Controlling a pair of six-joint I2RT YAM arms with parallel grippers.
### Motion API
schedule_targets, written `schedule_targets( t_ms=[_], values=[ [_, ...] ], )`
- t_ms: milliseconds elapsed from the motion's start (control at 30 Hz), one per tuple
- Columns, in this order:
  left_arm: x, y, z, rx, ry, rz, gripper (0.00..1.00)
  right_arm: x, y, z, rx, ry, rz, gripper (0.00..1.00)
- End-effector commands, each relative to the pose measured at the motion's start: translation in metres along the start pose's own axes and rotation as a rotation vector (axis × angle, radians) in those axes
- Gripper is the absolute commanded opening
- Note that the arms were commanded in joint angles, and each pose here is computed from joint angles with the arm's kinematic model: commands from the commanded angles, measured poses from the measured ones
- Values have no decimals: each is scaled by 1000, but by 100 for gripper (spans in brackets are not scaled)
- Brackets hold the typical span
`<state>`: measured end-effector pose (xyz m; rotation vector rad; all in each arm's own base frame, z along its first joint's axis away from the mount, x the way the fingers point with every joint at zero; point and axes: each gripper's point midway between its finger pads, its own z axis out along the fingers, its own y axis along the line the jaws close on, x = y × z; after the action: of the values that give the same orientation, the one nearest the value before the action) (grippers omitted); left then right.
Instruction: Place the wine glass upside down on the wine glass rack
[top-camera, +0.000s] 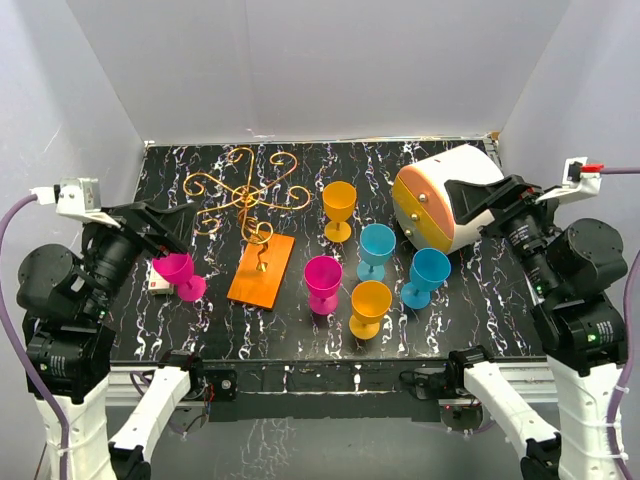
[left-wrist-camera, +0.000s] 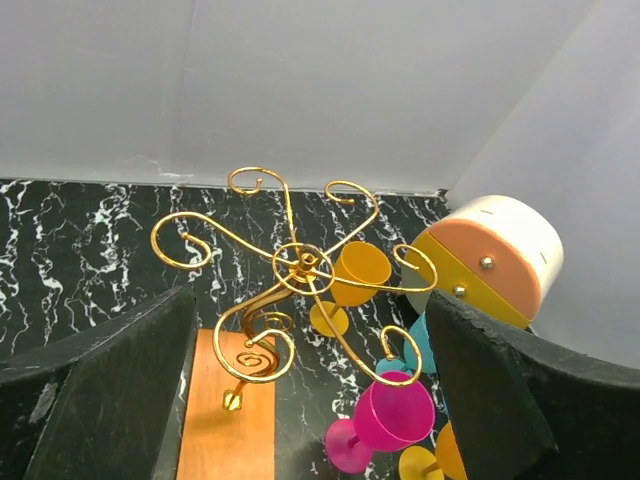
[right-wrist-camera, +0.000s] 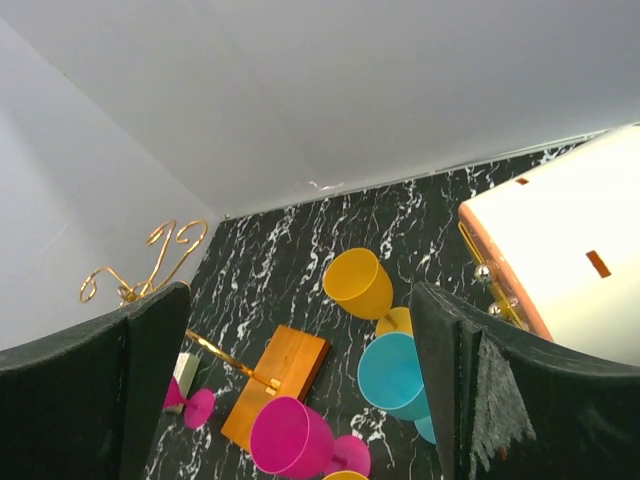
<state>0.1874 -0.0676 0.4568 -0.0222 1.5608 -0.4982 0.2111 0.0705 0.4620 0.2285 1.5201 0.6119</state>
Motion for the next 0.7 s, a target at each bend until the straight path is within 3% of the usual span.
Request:
schedule_targets(
  t_ms=[0,300,667],
  values=[
    [-14,-19,-7,88,-41,-18,98,19,12,3,-96,96,34,93],
    [-13,-55,-18,290,-27,12,99,55,-3,13,-77,236,61,96],
    [-10,-87,-29,495,1,42,99,121,-52,31,36,561,-66,72]
  ],
)
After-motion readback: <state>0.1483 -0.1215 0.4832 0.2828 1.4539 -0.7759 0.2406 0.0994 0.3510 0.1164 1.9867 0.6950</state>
